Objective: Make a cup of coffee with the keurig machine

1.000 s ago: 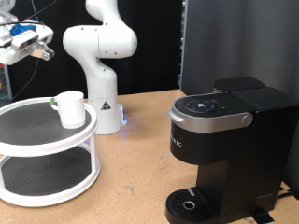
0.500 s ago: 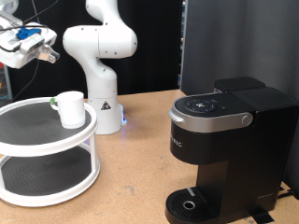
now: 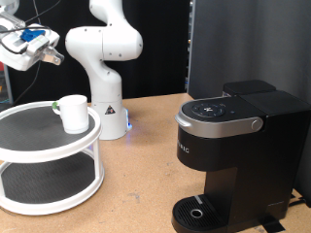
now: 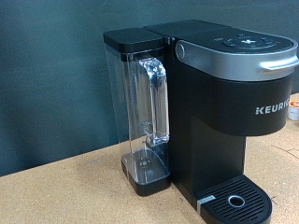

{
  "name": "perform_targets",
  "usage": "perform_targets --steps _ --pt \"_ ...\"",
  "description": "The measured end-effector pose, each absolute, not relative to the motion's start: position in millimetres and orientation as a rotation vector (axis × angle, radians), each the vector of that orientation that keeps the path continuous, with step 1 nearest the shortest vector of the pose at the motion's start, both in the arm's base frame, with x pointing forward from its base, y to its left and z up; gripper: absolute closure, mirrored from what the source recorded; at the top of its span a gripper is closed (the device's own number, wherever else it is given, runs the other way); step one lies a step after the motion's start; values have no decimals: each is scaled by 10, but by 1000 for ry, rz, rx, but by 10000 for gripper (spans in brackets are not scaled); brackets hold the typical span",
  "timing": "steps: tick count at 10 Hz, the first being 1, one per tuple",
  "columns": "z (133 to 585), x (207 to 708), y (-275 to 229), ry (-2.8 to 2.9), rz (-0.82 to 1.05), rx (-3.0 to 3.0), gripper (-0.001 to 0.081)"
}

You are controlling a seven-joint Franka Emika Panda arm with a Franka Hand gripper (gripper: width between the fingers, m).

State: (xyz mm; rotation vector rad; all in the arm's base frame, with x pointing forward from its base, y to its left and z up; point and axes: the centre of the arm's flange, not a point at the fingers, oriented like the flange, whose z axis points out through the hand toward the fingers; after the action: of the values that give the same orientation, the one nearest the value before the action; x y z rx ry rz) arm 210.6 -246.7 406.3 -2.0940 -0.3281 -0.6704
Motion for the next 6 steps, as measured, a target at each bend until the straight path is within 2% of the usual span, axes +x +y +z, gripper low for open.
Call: perform_targets --steps 6 --pt "3747 2068 -2459 -346 -711 -2116 799"
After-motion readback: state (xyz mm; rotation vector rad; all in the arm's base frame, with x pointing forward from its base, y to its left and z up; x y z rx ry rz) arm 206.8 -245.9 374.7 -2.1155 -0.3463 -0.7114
